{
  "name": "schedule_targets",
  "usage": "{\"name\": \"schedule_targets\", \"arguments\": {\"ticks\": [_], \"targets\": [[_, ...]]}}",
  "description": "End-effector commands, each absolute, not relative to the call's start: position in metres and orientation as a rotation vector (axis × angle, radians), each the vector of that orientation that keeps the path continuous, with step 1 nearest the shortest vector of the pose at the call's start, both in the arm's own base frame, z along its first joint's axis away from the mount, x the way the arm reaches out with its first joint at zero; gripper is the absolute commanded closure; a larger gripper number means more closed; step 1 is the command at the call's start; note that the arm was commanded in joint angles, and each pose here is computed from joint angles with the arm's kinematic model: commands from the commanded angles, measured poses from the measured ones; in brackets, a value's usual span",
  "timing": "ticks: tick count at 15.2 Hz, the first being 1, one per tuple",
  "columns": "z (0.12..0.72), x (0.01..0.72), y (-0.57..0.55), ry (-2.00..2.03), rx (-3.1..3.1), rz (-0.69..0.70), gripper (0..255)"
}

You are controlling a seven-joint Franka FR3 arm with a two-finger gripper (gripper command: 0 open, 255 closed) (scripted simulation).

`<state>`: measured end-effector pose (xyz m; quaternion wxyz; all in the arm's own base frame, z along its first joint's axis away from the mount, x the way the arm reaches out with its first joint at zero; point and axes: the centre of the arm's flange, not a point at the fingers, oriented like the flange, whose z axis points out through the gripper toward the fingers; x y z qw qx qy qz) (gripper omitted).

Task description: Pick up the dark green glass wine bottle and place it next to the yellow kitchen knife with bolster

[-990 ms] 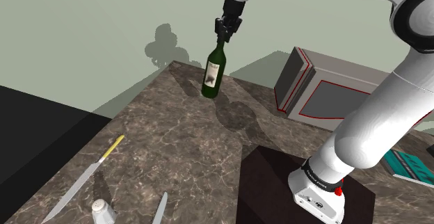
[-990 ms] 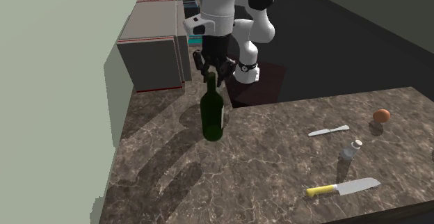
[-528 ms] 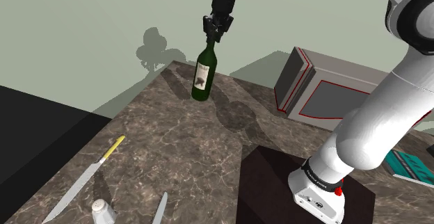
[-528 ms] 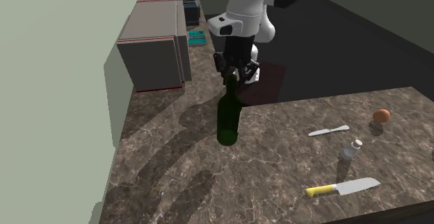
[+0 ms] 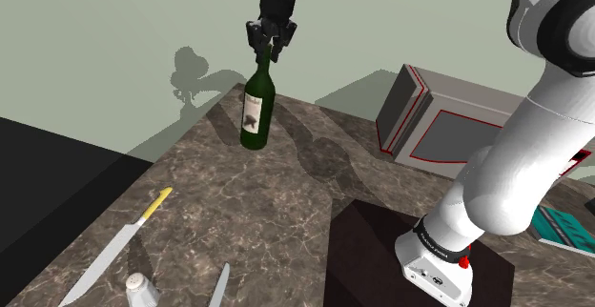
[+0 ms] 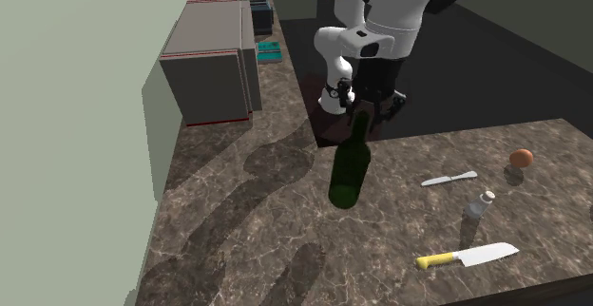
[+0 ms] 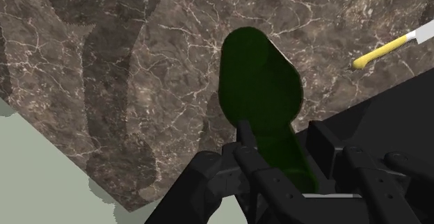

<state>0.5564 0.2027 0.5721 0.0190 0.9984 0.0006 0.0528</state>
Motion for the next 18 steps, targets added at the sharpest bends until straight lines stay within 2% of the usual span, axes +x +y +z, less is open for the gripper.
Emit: {"name": "schedule_targets", "arguments": {"ticks": [1, 10, 18], "targets": [[0.572, 0.554, 0.229, 0.000, 3.100, 0.165, 255], [0.573, 0.546, 0.353, 0.000, 3.100, 0.165, 255], [0.530, 0.546, 0.353, 0.000, 3.100, 0.165, 255]]}}
